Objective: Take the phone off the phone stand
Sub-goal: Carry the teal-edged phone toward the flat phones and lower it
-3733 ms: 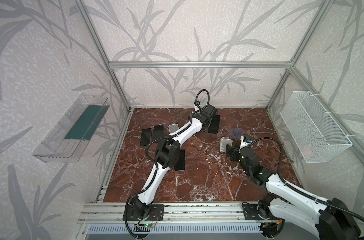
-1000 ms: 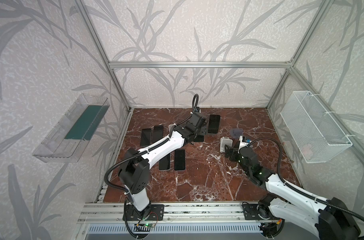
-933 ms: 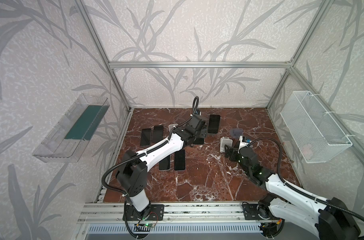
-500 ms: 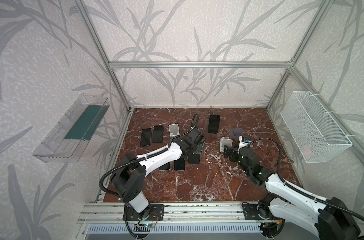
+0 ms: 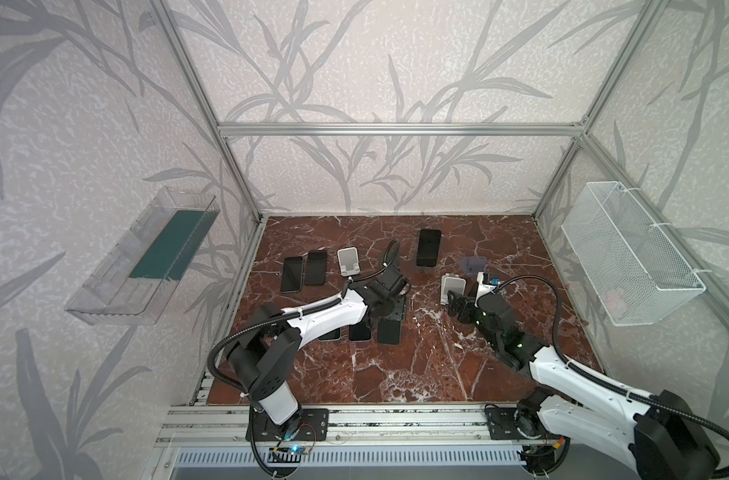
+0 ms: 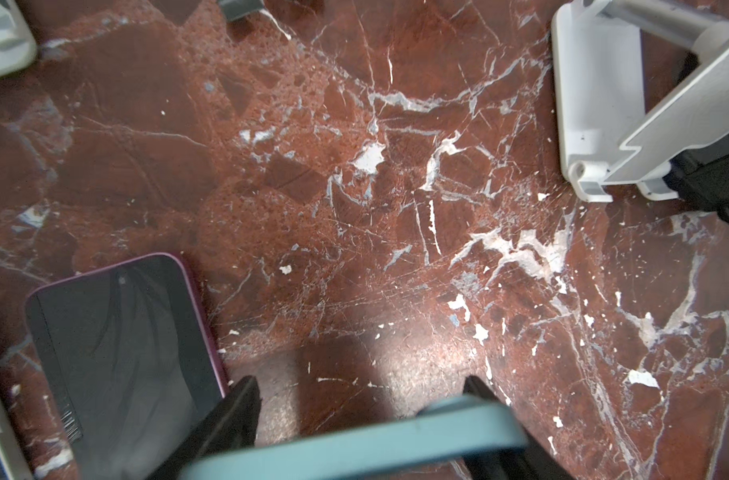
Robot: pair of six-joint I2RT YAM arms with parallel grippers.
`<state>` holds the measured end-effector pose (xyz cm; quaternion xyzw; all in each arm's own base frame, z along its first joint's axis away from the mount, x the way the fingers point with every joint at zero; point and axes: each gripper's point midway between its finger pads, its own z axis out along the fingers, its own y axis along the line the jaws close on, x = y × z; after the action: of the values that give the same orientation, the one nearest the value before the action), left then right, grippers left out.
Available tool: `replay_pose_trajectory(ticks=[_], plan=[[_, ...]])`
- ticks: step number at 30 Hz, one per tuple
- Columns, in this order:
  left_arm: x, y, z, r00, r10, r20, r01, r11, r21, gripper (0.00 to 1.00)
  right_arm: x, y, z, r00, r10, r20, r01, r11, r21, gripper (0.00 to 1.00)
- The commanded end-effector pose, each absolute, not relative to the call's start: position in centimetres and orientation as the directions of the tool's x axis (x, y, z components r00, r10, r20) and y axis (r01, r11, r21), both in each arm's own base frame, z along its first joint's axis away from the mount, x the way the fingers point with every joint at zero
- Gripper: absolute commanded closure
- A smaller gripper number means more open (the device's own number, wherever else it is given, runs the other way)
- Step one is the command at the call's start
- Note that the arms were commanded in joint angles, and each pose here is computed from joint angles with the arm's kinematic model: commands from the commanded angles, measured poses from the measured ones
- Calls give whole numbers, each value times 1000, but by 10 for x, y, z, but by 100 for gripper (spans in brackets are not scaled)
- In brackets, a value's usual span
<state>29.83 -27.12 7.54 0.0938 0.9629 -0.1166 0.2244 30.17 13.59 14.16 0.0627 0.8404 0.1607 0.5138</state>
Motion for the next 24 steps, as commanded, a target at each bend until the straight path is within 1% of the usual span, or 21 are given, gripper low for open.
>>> replay_pose_trajectory(ticks=[1,13,18,24], plan=[[305,-275,76,-885,120,-449,222,958,-180,52,302,138,146,-453,285,-845,-65,934,350,6],[308,-267,54,-915,118,-386,182,974,-135,54,303,140,143,-464,282,-840,-67,934,351,6],[311,-262,48,-920,110,-377,168,978,-124,54,304,142,141,-472,278,-837,-69,935,349,6],[318,-256,42,-931,122,-345,155,985,-72,49,306,143,137,-483,266,-835,-66,939,337,6]])
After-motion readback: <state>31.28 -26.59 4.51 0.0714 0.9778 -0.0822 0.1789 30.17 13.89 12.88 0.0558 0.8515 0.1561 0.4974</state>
